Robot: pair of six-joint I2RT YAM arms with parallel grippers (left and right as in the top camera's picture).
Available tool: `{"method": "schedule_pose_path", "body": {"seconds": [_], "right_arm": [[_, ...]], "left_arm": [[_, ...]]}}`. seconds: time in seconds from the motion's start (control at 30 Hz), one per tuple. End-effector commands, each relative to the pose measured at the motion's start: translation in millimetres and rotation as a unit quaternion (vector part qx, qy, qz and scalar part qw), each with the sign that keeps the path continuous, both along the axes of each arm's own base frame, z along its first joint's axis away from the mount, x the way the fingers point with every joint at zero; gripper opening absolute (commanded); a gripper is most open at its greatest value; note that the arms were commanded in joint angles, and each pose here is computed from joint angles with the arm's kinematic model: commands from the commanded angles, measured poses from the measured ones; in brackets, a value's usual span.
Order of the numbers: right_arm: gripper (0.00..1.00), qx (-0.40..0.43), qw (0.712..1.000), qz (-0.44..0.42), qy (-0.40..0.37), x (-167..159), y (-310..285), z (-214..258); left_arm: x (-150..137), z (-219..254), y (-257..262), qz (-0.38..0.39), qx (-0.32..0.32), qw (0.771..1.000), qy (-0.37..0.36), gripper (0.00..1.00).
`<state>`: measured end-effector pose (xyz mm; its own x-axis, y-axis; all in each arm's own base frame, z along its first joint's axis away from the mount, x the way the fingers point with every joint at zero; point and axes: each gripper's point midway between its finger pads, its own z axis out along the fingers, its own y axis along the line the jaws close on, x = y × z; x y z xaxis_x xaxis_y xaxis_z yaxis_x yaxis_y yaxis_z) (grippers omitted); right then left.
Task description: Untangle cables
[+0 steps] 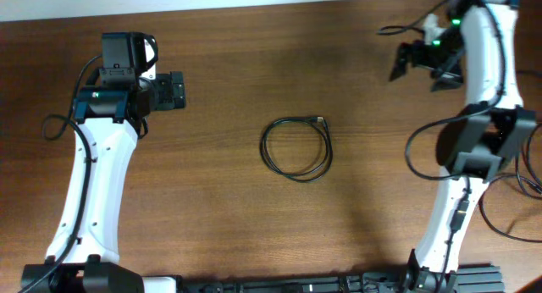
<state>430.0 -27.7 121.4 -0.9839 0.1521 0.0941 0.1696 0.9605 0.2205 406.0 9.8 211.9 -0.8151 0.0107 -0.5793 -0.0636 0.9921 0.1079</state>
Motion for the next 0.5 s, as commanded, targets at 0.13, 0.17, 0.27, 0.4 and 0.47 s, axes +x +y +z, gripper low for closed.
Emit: {"method": "schedule_pose_path", "body": {"seconds": [0.13, 0.17, 0.27, 0.4, 0.47], "right_arm": [[0.99, -0.017, 0.975, 0.223, -0.003, -15, 112, -2], [0.99, -0.016, 0.968, 0.251, -0.005, -19, 129, -2], [0.99, -0.014, 0.947, 0.32, -0.008, -33, 174, -2], [0.99, -0.015, 0.934, 0.357, -0.01, -50, 222, -4], [1.0, -0.016, 0.927, 0.375, -0.006, -60, 238, -12]], "left_arm": [[-1, 13, 2, 0.007, -0.001, 1.0, -0.016, 0.99], [-1, 13, 2, 0.007, -0.001, 1.0, -0.016, 0.99], [-1, 13, 2, 0.007, -0.001, 1.0, -0.016, 0.99], [-1, 13, 2, 0.007, -0.001, 1.0, -0.017, 0.99], [-1, 13, 2, 0.007, -0.001, 1.0, -0.017, 0.99]]}}
